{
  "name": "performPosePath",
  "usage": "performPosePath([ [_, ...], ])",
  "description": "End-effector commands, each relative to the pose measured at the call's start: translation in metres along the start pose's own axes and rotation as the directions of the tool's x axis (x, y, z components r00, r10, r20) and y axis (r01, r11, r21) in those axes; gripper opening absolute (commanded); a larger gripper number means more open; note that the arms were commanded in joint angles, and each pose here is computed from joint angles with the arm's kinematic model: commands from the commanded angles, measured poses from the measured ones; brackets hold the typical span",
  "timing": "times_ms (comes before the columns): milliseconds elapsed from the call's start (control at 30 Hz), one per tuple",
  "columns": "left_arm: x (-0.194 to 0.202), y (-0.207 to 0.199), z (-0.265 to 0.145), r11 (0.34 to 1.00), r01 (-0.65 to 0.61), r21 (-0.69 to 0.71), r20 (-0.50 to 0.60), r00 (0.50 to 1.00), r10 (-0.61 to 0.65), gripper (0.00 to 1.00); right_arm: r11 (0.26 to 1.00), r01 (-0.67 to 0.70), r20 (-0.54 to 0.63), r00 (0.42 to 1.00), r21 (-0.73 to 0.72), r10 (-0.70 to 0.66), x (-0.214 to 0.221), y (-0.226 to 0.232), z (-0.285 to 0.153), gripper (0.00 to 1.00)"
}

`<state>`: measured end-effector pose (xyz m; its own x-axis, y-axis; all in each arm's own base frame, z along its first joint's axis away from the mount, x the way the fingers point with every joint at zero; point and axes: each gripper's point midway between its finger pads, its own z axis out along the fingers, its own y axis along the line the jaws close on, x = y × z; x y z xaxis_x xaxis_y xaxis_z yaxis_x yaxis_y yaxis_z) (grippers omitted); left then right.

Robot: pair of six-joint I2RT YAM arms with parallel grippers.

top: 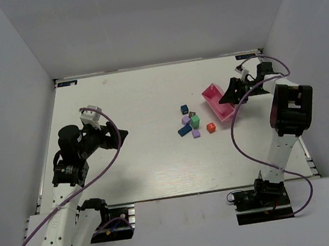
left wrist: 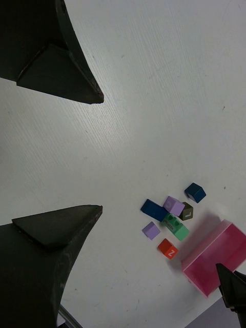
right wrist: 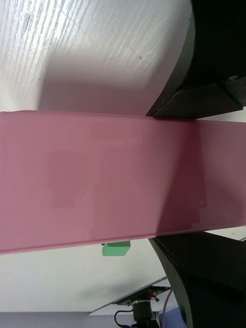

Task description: Build the wood block tower

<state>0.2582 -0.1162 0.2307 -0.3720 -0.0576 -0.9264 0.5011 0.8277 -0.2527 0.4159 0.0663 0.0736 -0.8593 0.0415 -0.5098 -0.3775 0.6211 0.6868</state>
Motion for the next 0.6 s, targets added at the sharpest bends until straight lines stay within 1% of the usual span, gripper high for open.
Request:
performPosePath([
  [0,-0.006,-0.006,-0.002,1.0,-0.013,0.023,0.017,1.0,0.012,0.89,0.999,-0.004,0.021,1.0,-0.052,0.005,-0.012,0.003,0.0,0.0],
  [67,-0.006,-0.006,-0.002,1.0,-0.013,0.023,0.017,1.0,0.012,0.89,0.998,-0.01,0.019,1.0,-0.057,0.011,-0.012,0.001,0.001,0.0],
  [300,-0.005,-0.003,0.0,1.0,-0.008,0.013,0.01,1.0,0.008,0.89,0.997,-0.036,0.004,0.999,-0.074,0.037,-0.009,-0.003,0.006,0.15],
  [400,-0.005,-0.003,0.0,1.0,-0.008,0.013,0.01,1.0,0.008,0.89,0.997,-0.037,0.003,0.999,-0.066,0.038,-0.008,-0.007,0.006,0.18],
  [567,-0.005,-0.003,0.0,1.0,-0.008,0.013,0.01,1.0,0.008,0.89,0.998,-0.038,-0.002,0.999,-0.055,0.038,-0.008,-0.01,0.007,0.28],
])
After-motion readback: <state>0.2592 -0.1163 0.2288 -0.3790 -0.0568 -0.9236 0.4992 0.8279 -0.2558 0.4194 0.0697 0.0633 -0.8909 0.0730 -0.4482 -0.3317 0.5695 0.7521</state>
